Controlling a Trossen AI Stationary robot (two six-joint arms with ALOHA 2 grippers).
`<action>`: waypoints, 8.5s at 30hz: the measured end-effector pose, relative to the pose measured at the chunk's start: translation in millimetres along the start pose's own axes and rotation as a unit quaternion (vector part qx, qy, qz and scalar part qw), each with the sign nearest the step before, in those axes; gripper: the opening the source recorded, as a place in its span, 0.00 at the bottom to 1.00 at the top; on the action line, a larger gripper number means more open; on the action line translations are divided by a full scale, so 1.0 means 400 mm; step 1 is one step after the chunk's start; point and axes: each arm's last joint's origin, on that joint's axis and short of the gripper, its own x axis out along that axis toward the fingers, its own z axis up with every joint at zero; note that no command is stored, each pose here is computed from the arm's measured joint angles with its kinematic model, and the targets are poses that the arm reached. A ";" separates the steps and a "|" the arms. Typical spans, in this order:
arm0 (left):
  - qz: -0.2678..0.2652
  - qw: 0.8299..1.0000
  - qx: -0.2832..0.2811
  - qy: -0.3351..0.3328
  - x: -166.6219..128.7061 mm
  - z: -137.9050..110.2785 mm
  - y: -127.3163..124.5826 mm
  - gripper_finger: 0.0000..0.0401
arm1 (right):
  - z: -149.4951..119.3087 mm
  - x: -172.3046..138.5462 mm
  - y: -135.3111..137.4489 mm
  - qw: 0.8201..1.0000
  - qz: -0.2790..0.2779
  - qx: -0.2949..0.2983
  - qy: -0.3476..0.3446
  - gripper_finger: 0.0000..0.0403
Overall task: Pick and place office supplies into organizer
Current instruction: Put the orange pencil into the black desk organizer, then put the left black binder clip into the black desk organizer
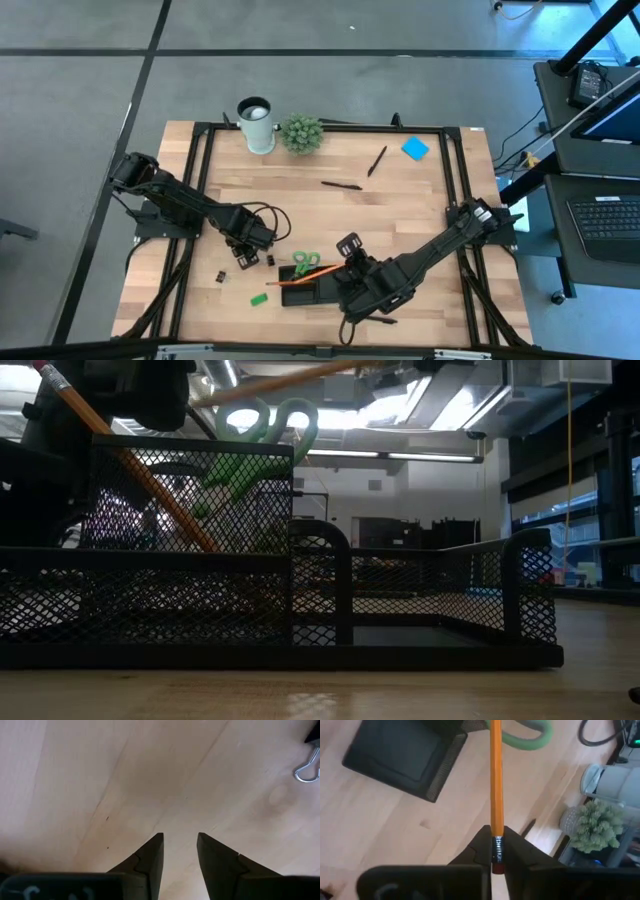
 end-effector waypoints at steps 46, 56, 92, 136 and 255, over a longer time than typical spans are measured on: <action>0.020 0.999 -0.012 -0.024 0.001 0.003 0.003 0.28 | 0.110 0.136 0.036 0.918 -0.183 -0.346 0.056 0.06; 0.019 0.999 -0.012 -0.024 0.001 0.003 0.003 0.28 | 0.128 0.175 0.061 0.919 -0.175 -0.350 0.054 0.10; 0.019 0.999 -0.012 -0.024 0.000 0.004 0.003 0.28 | 0.146 0.116 0.094 0.915 -0.206 -0.346 0.030 0.39; -0.078 0.963 -0.243 0.083 -0.093 -0.190 -0.125 0.22 | -0.341 0.048 -0.020 0.891 -0.132 0.379 -0.213 0.39; -0.248 0.882 -0.042 -0.399 -0.162 -0.155 -0.430 0.01 | -0.419 0.191 -0.143 0.907 -0.154 0.370 -0.130 0.39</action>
